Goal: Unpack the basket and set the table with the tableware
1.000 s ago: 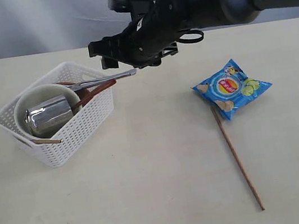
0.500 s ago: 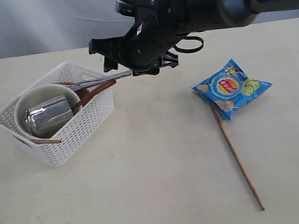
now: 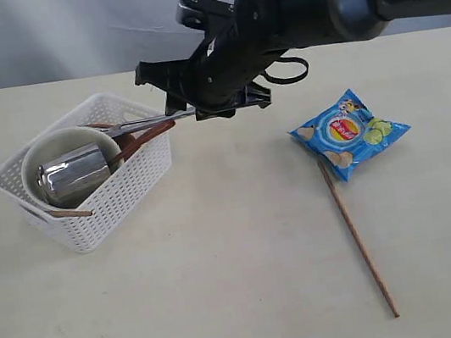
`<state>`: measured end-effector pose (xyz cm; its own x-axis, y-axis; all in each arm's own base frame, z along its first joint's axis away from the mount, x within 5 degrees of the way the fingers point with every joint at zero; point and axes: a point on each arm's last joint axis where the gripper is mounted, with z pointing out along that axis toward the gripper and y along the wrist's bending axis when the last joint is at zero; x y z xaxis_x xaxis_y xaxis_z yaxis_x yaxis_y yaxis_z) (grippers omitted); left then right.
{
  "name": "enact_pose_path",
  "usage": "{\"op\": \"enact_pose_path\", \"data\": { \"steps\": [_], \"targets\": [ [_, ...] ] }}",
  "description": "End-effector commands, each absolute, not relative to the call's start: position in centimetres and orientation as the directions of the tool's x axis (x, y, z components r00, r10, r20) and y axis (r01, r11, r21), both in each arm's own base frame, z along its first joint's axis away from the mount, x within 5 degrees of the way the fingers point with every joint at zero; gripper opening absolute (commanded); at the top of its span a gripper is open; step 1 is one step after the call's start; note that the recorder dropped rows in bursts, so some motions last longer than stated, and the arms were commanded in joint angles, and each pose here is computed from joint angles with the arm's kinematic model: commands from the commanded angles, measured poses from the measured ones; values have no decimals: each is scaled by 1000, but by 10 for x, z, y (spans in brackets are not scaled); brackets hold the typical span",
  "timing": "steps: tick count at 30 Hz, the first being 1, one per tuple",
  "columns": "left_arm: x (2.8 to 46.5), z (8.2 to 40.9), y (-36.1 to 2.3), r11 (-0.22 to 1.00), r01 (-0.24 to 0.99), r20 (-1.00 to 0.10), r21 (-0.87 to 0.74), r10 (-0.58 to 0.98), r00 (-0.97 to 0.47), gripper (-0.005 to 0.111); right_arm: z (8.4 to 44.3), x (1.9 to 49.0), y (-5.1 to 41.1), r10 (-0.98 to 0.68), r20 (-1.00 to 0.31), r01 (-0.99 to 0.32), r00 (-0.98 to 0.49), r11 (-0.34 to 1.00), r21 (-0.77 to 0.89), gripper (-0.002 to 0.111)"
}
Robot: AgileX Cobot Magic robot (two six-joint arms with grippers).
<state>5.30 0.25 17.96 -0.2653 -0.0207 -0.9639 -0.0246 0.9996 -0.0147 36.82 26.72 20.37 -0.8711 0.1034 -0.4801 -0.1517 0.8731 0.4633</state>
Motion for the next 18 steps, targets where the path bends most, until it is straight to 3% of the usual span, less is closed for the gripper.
{"op": "enact_pose_path", "data": {
  "steps": [1, 18],
  "targets": [
    [53, 182, 2, 1000, -17, -966, -20, -23, -257, 0, 205, 370, 264, 141, -467, -115, -873, 870, 479, 44],
    [53, 182, -3, 998, 66, -966, -20, -2, -258, 0, 203, 377, 262, 338, -410, 63, -847, 830, 554, 44]
  ]
}}
